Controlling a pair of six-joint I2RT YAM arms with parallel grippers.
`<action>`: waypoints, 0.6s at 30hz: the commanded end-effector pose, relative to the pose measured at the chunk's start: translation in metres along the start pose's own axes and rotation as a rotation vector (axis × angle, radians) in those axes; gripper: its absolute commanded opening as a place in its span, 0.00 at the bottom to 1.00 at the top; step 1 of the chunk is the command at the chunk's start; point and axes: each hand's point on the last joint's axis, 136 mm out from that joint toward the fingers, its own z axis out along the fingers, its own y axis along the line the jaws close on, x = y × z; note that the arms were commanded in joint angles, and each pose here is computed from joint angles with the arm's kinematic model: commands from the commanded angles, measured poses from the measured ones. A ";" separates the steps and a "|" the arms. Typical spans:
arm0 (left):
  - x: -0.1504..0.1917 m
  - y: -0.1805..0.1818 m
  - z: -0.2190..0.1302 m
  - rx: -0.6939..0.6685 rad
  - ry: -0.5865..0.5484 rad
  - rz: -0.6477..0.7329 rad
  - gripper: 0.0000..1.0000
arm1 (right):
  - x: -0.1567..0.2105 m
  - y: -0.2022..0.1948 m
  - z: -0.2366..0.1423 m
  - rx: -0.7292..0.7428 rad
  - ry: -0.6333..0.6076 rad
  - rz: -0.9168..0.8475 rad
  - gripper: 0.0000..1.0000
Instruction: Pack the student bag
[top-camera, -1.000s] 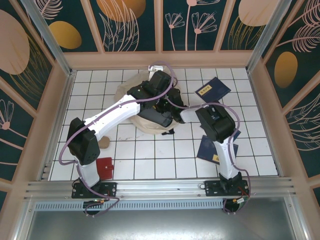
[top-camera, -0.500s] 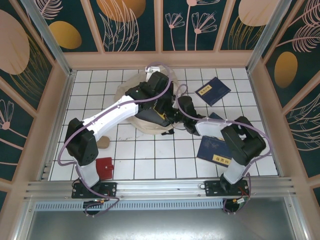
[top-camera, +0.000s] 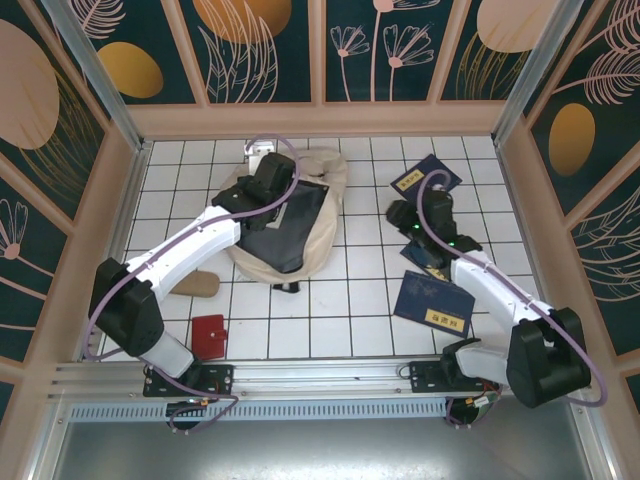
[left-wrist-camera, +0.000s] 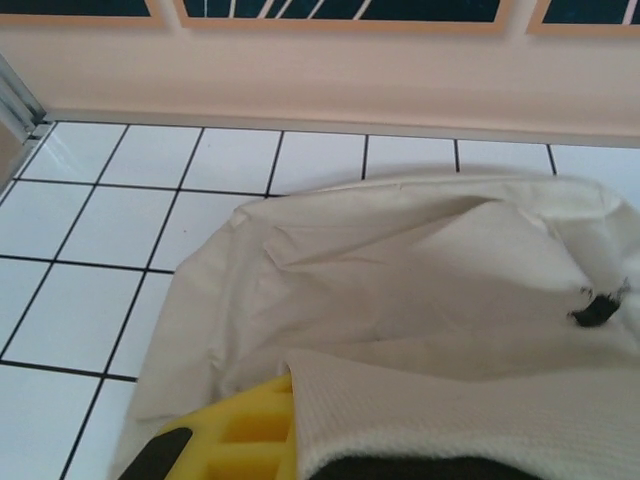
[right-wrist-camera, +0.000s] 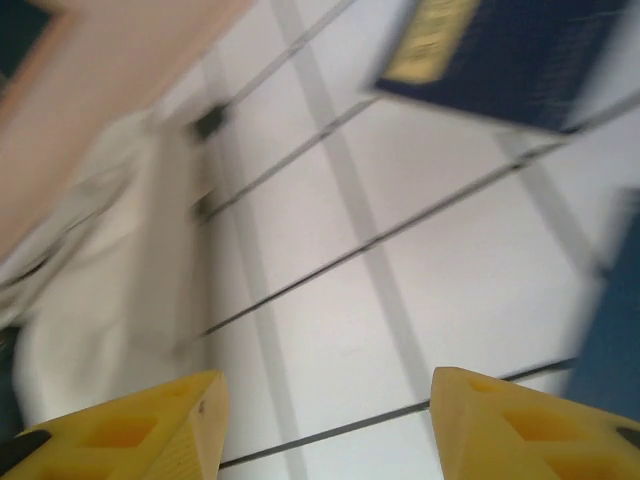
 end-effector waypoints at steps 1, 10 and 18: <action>0.003 -0.023 -0.004 0.146 0.018 -0.036 0.11 | 0.012 -0.063 -0.004 0.210 0.055 -0.018 0.57; 0.021 -0.036 -0.035 0.367 0.050 -0.078 0.79 | -0.001 -0.136 0.008 0.386 0.076 0.064 0.71; -0.006 -0.012 -0.061 0.359 -0.085 -0.137 0.92 | -0.015 -0.217 -0.012 0.599 0.020 0.223 0.75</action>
